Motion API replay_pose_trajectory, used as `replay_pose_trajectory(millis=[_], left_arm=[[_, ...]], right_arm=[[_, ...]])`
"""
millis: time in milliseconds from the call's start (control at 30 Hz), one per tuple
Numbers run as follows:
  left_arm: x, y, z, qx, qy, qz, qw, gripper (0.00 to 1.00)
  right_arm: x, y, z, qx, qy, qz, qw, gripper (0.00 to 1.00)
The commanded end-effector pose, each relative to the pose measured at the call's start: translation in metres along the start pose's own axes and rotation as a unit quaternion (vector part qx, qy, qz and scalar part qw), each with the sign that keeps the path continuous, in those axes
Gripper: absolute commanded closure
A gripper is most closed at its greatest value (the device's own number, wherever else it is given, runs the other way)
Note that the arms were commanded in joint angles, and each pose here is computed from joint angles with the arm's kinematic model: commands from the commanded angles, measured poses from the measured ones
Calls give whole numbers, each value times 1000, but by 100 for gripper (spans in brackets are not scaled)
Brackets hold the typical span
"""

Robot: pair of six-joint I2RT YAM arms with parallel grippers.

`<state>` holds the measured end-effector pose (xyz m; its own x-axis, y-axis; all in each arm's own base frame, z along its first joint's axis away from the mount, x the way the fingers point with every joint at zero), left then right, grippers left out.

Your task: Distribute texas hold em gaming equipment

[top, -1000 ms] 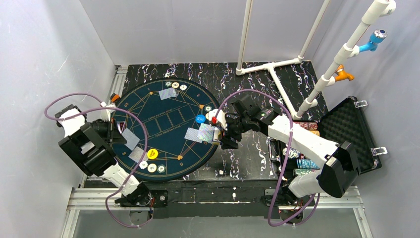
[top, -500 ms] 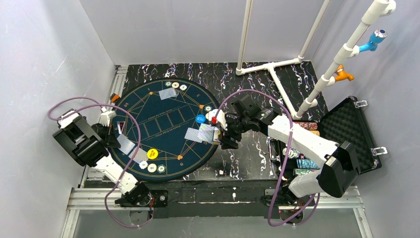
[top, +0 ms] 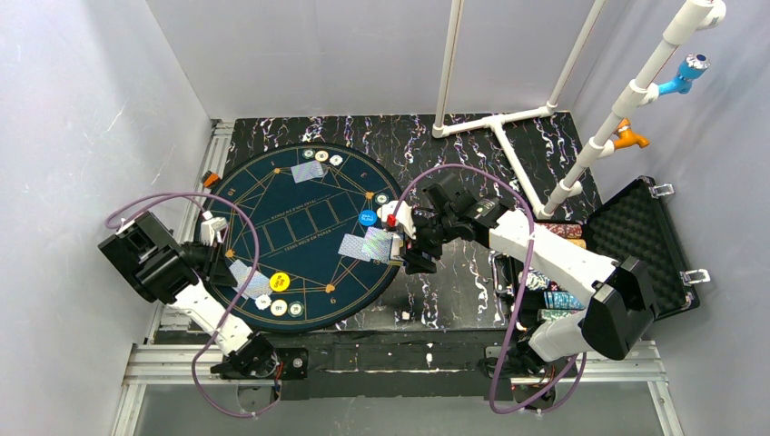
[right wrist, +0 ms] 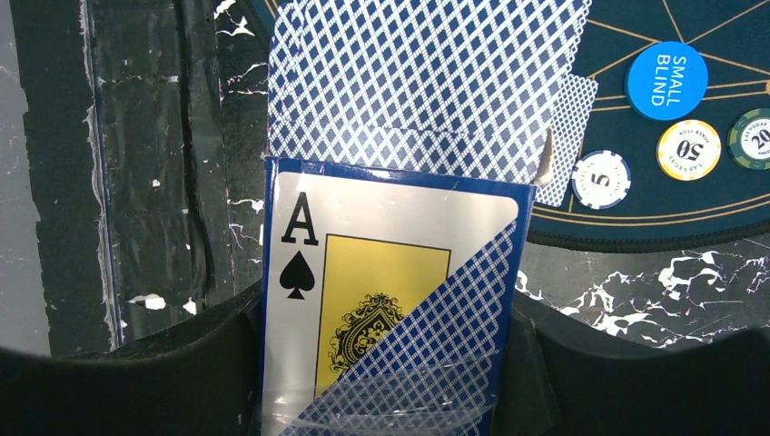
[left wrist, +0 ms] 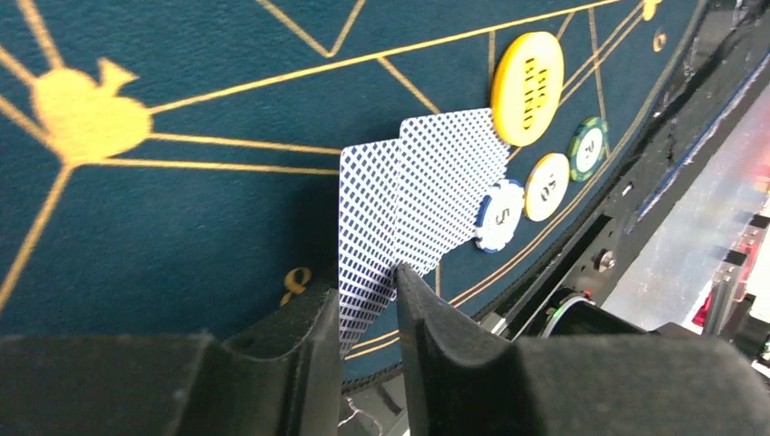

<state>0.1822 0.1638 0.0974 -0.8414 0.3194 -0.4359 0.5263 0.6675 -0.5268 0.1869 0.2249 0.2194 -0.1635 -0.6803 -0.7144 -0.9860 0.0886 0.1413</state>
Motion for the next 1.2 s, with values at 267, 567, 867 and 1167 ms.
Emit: replay_pose_trajectory(millis=[267, 567, 867, 1167], left_arm=[[-29, -35, -29, -68, -25, 52, 996, 12], [-106, -103, -38, -108, -108, 126, 980, 2], [-179, -214, 37, 92, -164, 65, 980, 2], [-211, -251, 93, 209, -112, -8, 972, 2]], right_arm=[[-14, 0, -2, -5, -29, -23, 999, 99], [-16, 0, -4, 2, -31, -26, 999, 99], [-20, 0, -6, 7, -37, -28, 999, 99], [-22, 0, -8, 7, -41, -28, 999, 99]])
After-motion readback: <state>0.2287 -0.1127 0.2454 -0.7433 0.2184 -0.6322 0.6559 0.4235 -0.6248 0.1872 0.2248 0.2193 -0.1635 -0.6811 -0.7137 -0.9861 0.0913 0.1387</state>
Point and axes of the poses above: each gripper's point midway between its finger pads, its own z axis out along the fingers, its own y axis along the line the jaws close on, x = y × z, the point moved 9 cm from there along -z, back along the fingers, and after that the axes turned 9 degrees about z, right-handed, at the moved point
